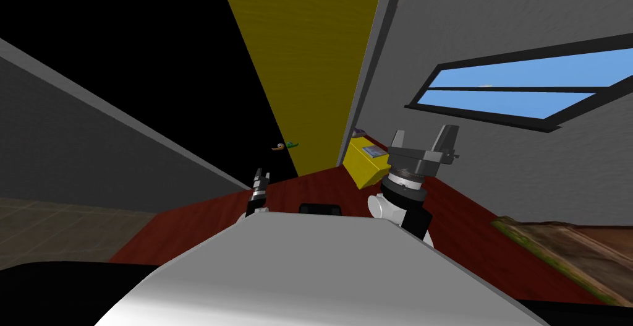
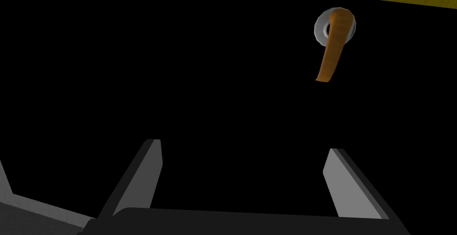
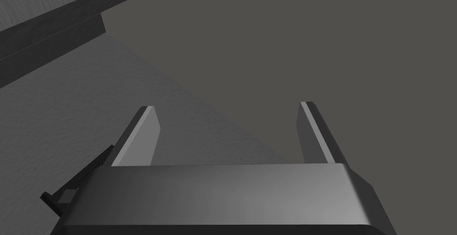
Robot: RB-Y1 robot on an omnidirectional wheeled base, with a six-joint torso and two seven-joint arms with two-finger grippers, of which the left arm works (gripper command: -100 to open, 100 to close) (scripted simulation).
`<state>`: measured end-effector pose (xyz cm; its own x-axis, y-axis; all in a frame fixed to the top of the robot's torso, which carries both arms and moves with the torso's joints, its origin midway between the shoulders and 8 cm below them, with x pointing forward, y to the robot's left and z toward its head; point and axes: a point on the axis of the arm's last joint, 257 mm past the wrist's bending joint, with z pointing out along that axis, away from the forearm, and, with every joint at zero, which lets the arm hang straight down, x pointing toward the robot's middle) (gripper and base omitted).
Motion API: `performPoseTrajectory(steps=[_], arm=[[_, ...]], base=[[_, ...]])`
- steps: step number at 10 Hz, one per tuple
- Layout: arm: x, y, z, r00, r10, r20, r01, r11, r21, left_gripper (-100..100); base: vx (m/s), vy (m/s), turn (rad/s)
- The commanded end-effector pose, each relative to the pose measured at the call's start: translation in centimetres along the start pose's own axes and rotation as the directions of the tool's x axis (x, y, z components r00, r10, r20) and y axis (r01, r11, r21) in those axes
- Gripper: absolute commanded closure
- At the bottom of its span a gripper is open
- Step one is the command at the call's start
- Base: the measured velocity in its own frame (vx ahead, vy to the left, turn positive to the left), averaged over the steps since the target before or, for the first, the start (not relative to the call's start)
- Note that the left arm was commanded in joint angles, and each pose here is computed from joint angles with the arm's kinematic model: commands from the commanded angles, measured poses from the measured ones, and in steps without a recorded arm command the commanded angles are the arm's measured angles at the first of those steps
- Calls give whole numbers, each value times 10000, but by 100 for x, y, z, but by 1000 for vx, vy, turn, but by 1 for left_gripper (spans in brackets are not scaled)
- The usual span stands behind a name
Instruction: Pull the door open
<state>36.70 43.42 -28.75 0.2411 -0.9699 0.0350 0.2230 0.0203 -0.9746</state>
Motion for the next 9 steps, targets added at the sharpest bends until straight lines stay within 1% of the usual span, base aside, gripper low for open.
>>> performPoseTrajectory(steps=[1,2,5,7,9], arm=[[-70,96,-44,9999,46,109,-44,9998,-195,-100],[-169,201,-99,9996,108,243,-97,9990,-428,-100],[-304,336,-180,9989,195,432,-162,9971,-742,-100],[-395,422,-237,9981,255,561,-201,9953,-949,-100],[-554,563,-344,9962,366,793,-260,9911,-1307,-100]], base=[[115,4,-36],[135,8,-79],[128,-5,-51],[88,15,-38],[153,17,-71]])
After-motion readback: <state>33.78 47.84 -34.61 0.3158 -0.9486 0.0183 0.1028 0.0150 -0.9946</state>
